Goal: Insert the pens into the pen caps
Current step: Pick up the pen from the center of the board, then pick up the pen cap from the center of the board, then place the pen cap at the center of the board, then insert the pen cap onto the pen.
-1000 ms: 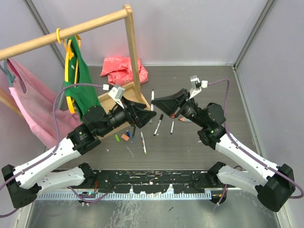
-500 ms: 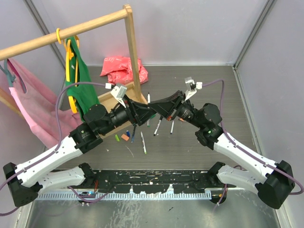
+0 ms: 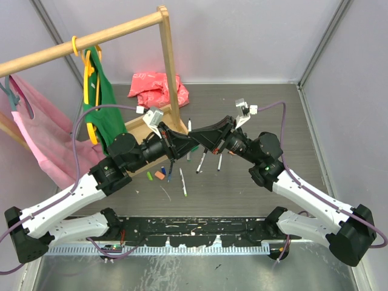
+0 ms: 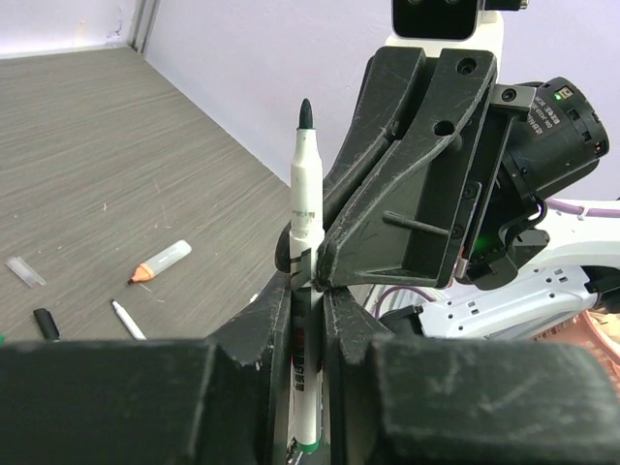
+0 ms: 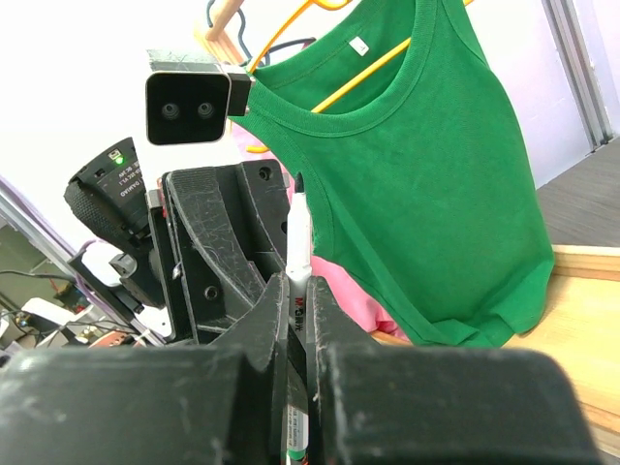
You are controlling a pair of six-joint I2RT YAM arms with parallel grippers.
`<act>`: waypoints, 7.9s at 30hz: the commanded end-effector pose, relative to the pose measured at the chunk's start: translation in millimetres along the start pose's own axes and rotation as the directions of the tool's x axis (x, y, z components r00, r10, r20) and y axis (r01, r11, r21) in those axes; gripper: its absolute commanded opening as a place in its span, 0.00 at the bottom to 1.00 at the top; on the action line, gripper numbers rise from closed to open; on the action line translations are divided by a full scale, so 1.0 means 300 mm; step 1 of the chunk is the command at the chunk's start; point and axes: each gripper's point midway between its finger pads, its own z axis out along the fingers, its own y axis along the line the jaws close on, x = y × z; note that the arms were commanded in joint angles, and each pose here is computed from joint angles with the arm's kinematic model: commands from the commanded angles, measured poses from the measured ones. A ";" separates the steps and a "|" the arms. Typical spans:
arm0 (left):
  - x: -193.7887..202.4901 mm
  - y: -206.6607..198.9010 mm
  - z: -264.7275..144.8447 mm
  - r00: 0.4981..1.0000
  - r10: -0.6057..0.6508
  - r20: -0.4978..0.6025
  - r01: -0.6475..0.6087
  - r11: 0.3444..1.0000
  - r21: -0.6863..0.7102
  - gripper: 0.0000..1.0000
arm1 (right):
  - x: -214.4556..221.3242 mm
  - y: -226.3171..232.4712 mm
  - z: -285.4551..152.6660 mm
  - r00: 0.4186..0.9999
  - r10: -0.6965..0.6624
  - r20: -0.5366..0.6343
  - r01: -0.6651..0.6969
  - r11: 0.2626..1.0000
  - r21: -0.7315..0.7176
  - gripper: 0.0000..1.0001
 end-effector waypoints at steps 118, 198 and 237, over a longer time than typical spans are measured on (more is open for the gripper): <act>-0.094 0.161 -0.284 0.996 0.080 0.041 -0.062 0.940 -0.335 0.00 | 0.584 -1.103 -0.166 0.497 0.038 -0.867 0.677 0.608 0.414 0.48; -0.024 0.255 -0.298 0.999 0.044 0.002 -0.038 0.893 -0.449 0.00 | 0.659 -0.669 -0.496 0.541 0.080 -0.837 0.712 0.487 0.506 0.70; -0.051 0.248 -0.299 0.997 0.078 -0.002 -0.070 0.890 -0.450 0.00 | 0.823 -0.741 -0.600 0.045 0.073 -0.996 0.638 0.765 0.085 0.51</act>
